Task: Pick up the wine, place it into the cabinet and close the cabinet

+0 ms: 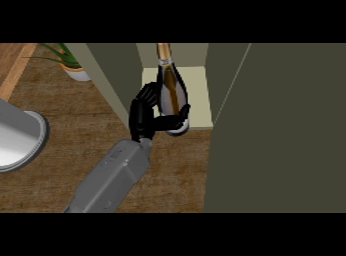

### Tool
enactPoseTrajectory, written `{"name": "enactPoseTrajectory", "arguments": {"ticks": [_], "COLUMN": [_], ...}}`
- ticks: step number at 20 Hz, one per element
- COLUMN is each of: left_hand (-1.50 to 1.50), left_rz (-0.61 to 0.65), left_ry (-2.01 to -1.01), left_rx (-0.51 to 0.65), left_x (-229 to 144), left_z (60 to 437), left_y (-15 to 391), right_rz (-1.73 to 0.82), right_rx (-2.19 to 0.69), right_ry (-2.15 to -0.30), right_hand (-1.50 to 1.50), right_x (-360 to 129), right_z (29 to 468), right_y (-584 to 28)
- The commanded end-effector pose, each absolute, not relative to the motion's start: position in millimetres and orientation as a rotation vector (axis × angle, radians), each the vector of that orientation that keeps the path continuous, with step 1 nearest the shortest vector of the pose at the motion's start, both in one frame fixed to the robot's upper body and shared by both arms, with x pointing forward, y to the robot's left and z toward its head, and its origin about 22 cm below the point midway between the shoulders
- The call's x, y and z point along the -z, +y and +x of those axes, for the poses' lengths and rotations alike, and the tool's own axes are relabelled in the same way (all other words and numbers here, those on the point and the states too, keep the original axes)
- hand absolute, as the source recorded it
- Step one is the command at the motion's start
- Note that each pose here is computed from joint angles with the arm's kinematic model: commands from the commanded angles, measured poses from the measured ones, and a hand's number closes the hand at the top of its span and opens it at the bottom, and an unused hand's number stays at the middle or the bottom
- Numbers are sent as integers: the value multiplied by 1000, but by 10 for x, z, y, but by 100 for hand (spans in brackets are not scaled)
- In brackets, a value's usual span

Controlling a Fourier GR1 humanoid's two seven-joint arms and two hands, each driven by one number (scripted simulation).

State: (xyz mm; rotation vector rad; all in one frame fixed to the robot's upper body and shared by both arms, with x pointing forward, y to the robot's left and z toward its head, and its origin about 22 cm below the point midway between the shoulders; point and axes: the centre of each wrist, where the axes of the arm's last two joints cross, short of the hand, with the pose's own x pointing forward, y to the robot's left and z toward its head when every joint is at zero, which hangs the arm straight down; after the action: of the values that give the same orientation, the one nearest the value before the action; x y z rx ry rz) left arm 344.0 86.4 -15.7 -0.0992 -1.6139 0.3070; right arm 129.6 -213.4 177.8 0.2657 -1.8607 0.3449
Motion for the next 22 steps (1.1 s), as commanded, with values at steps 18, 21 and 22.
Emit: {"name": "enactPoseTrajectory", "arguments": {"ticks": [18,21,22], "left_hand": [150,150,150], "left_rz": [77,129,186], "left_ry": [-1650,-1624,-1650], "left_rx": [-322,-299,-289], "left_x": [-474,-555,-493], "left_z": [4270,4268,4301], "left_y": [1062,778,929], "right_rz": [397,403,420], "right_rx": [-331,-294,-308], "right_ry": [-1922,-1918,-1904], "right_hand": [-150,-150,-150], "right_x": [-1873,-1877,-1771], "right_z": [1000,1087,1139], "right_y": [-2189,-2224,-2144]}}
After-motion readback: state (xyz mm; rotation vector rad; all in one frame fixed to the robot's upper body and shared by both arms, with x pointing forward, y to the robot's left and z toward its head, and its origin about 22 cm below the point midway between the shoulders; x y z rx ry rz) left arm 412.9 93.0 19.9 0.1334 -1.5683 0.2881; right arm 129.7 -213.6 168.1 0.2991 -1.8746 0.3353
